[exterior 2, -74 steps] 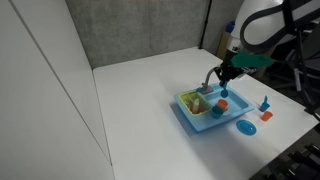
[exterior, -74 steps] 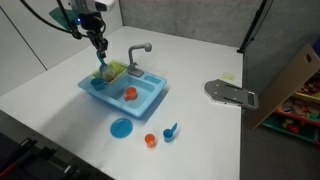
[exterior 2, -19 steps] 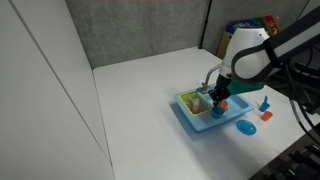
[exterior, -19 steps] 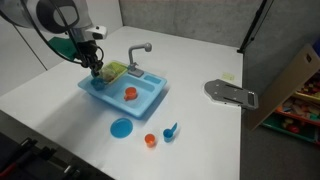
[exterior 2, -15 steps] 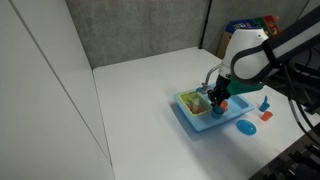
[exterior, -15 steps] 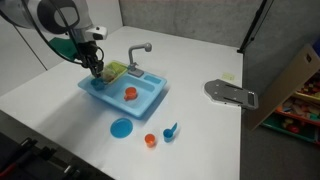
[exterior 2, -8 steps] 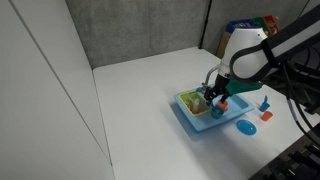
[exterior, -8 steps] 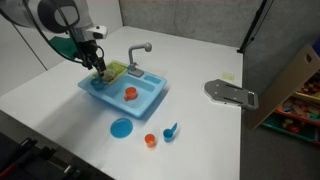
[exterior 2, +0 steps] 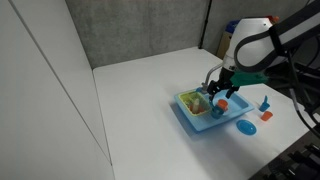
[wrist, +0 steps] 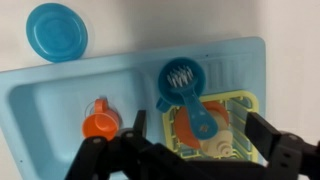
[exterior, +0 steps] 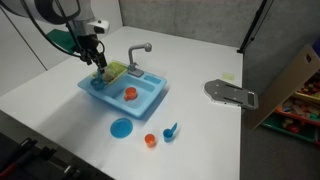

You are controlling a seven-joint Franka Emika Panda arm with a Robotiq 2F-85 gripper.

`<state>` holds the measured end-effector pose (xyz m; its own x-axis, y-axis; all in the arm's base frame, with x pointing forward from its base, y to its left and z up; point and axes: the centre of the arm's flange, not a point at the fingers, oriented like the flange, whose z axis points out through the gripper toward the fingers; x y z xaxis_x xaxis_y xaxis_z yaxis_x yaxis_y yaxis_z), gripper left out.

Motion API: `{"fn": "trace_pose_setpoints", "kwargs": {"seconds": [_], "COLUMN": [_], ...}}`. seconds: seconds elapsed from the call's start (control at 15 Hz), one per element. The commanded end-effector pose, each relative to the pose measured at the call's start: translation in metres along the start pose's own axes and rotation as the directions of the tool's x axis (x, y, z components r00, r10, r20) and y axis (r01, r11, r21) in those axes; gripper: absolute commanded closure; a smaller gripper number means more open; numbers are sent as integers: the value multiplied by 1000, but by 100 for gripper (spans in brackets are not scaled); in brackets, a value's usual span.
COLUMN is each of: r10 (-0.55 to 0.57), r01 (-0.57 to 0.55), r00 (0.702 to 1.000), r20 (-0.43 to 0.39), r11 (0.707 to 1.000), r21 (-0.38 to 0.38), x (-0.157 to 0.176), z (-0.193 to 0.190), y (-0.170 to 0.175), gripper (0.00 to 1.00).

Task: Remove the folk from the orange cup and put it in the blue cup

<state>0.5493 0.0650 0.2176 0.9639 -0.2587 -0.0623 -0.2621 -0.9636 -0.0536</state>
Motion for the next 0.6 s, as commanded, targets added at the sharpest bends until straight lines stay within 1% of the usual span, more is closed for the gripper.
{"fn": "trace_pose_setpoints", "kwargs": {"seconds": [0.0,0.53], "r10": [7,22], "r01": [-6,-22], "r00": [1000,1000], "r20": [20,17], "r11": [1000,999], "r21": [-14,-42], "x": [-3,-14], "z": [-38,-113], "y": [15,63], "gripper": [0,0]}}
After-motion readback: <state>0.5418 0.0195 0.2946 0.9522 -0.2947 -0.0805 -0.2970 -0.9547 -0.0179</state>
